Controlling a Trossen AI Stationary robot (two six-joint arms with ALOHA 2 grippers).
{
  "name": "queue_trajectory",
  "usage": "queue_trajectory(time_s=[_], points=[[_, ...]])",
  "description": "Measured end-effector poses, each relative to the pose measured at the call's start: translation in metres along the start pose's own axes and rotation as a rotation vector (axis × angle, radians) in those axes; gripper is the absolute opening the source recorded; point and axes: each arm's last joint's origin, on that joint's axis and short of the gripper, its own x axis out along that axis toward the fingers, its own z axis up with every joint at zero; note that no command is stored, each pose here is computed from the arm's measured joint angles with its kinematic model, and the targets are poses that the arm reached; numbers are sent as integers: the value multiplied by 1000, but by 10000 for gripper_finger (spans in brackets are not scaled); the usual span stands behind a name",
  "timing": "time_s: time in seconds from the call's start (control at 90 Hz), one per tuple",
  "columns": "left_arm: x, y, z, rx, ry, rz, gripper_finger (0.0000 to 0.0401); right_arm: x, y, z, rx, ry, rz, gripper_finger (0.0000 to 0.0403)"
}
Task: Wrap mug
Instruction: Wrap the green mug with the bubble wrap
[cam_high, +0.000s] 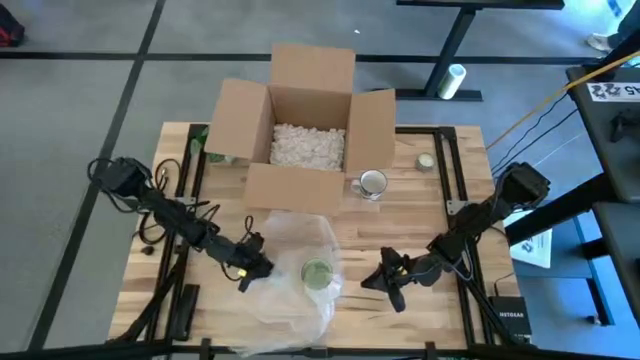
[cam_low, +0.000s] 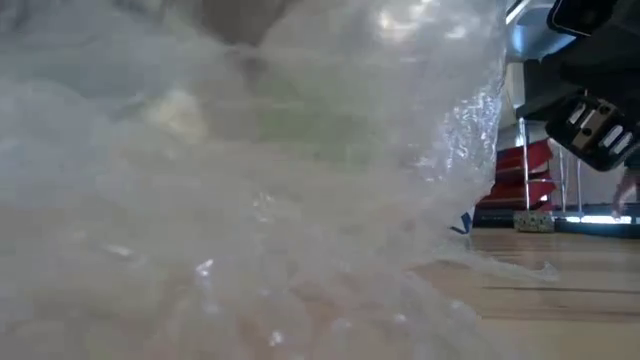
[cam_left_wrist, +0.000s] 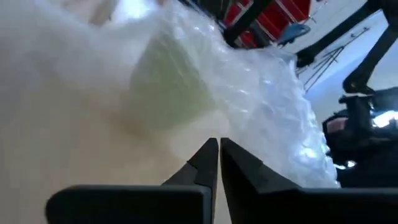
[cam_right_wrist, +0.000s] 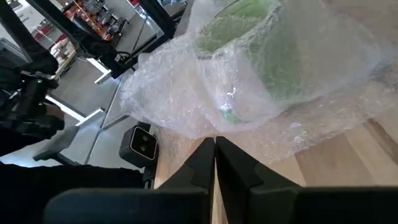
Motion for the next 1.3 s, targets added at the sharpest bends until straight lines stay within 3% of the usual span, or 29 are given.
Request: queue_trajectory(time_s=[0.289,0.522,0.733,0.867,1.078,1.3], points=[[13,-4,28,-23,-107,-9,0,0,0,0,0,0,-1,0],[27,-24,52,-9,-154,-91,0,0,-1,1,-6,-22,-20,0],[45,-36,60,40,-121,-60,0,8,18,19,-136,-146,-49,0],[70,-27,53,-26,-85,-14,0,19,31,41,-206,-187,-72,0],[111,-14,51,-157,-90,32,0,34,35,66,-248,-37,-197,0],[129,-16,69,-138,-135,33,0,37,55,85,-337,23,-230,0]])
